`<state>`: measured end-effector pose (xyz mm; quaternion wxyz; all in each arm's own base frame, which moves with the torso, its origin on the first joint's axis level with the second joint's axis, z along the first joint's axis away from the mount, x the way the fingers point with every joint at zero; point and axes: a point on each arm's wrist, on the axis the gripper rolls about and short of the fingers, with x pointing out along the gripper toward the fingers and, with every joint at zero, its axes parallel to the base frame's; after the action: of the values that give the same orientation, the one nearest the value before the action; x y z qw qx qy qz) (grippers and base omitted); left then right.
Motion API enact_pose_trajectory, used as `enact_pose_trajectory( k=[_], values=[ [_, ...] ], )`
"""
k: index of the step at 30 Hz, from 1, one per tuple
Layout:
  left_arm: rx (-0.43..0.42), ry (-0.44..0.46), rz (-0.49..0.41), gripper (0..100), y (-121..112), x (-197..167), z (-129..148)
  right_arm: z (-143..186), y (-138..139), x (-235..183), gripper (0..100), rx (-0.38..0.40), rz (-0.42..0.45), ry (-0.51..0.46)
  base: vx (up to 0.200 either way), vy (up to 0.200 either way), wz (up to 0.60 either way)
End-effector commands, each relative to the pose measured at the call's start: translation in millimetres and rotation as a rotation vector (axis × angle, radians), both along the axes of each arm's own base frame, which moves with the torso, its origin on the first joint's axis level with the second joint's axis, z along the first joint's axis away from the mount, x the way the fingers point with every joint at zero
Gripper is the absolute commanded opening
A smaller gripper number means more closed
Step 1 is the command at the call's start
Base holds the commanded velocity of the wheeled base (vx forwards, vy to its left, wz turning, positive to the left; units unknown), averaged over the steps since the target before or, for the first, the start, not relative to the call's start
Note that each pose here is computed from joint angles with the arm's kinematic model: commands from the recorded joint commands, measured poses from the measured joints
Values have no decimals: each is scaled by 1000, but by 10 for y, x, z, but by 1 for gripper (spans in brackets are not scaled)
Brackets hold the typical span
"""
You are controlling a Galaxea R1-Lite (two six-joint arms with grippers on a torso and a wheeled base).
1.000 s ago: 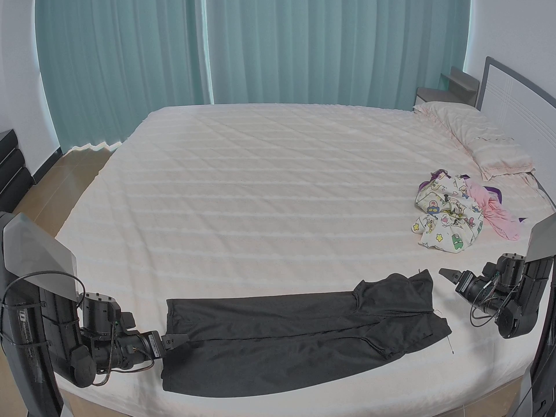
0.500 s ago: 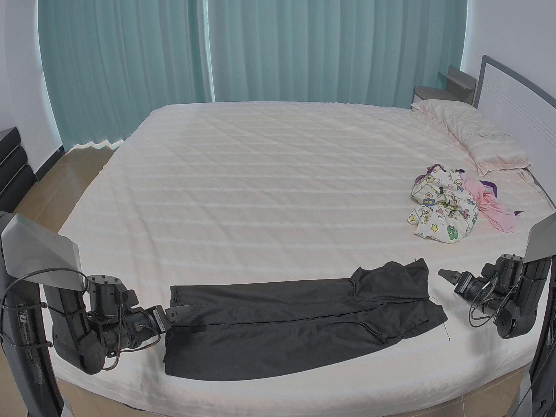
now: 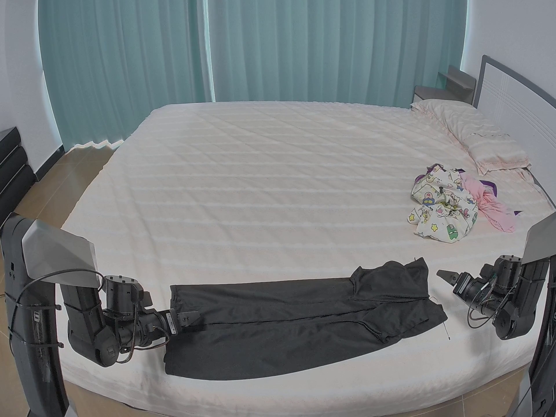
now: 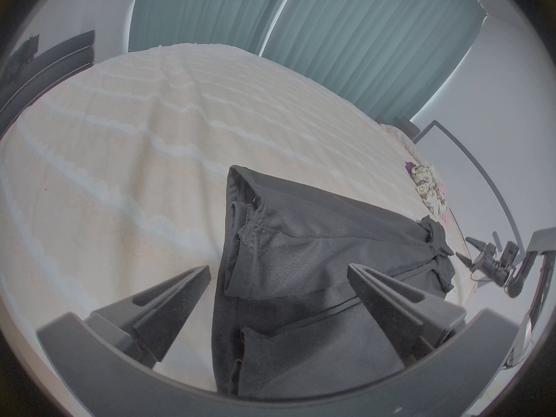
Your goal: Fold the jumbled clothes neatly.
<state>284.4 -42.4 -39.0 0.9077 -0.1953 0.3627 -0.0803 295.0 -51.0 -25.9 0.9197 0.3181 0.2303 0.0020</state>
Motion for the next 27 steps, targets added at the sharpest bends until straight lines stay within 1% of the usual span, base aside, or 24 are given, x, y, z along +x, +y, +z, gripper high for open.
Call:
enact_pose_trajectory(
  k=[1,5,15,24,25,27],
  values=[
    [30,14,-18,100,-6,44,-121,-10,3,-4,100,2,2,4,0,0,0],
    [55,20,-19,100,-2,41,-157,-10,12,-3,100,2,5,4,0,0,0],
    [51,-7,-30,100,-49,114,-148,-11,17,-5,100,2,7,6,0,0,0],
    [53,5,-59,100,-121,70,-158,-14,16,-2,100,1,7,5,0,0,0],
    [53,5,-58,0,-125,69,-158,-14,16,-2,100,2,7,6,0,0,0],
    [53,3,-58,0,-126,73,-156,-14,16,-2,100,1,7,5,0,0,0]
  ],
)
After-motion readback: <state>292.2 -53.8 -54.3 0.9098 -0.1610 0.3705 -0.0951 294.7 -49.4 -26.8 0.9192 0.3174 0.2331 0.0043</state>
